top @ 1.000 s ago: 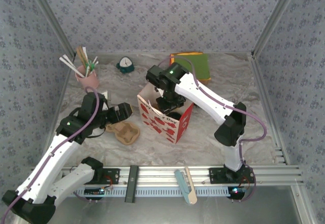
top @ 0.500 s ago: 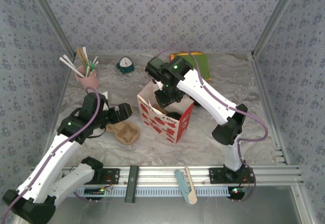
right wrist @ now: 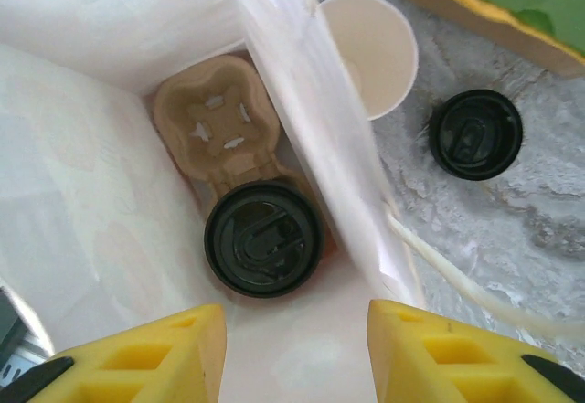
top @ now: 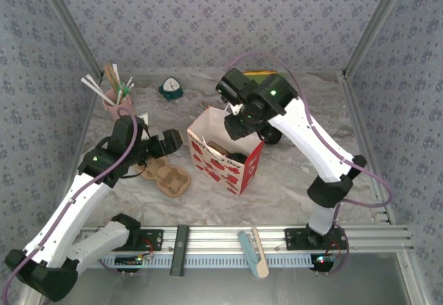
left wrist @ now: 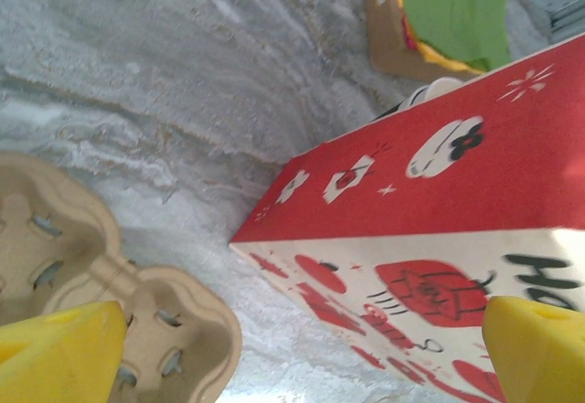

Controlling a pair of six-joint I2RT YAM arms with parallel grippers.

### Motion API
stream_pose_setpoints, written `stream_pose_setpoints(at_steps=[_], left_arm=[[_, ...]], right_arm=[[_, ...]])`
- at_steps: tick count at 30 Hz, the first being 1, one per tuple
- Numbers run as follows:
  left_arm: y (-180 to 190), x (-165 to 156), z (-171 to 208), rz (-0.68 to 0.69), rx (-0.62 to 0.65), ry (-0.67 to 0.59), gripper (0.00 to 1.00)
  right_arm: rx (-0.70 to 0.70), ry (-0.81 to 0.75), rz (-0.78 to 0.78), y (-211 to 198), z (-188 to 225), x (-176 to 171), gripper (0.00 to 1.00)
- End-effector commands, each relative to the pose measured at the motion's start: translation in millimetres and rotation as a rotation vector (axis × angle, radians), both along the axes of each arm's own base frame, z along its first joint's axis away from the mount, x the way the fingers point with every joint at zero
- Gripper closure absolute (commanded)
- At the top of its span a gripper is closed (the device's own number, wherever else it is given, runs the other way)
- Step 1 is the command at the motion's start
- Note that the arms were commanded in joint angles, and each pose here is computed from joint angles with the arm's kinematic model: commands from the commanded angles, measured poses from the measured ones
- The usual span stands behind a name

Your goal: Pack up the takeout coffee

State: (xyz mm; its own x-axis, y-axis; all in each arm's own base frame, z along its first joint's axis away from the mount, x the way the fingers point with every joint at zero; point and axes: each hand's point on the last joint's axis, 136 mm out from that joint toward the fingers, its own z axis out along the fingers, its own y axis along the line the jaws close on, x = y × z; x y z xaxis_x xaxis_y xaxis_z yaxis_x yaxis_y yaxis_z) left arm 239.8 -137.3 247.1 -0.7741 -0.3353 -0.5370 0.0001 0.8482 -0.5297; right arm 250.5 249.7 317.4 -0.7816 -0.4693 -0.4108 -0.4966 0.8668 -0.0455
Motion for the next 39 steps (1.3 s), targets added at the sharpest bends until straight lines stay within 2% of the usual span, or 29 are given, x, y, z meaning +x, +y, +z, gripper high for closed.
stream_pose_setpoints(at_steps=[1,11,17,26,27,29,30,39], left_arm=[[-5.3,10.2,23.9,-0.025,-0.007,-0.067,0.00],[-25.2,27.5,51.2,-0.092,-0.003,-0.107,0.00],[-39.0,34.8,65.0,-0.129,0.003,-0.120,0.00],[-62.4,44.6,92.8,-0.191,0.026,-0.149,0.00],[-63.9,46.3,94.1,-0.195,0.032,-0.150,0.00],[-63.8,50.0,95.1,-0.191,0.053,-0.146,0.00],[-62.7,52.2,97.6,-0.188,0.066,-0.150,0.00],[-46.6,83.8,108.9,-0.095,0.234,-0.149,0.00]], right_arm=[[-0.013,-0.075,-0.020,-20.0,18.5,-2.5,0.54],[0.025,-0.108,-0.127,-68.0,26.0,-12.1,0.54],[0.085,-0.148,-0.258,-107.8,24.9,-11.6,0.51],[0.245,-0.161,-0.463,-157.4,8.5,-6.7,0.24],[0.266,-0.153,-0.474,-158.7,5.2,-4.4,0.19],[0.294,-0.140,-0.511,-164.0,-1.4,0.6,0.03],[0.307,-0.133,-0.519,-164.7,-5.6,3.1,0.00],[0.391,-0.143,-0.652,-187.8,-21.1,28.1,0.00]])
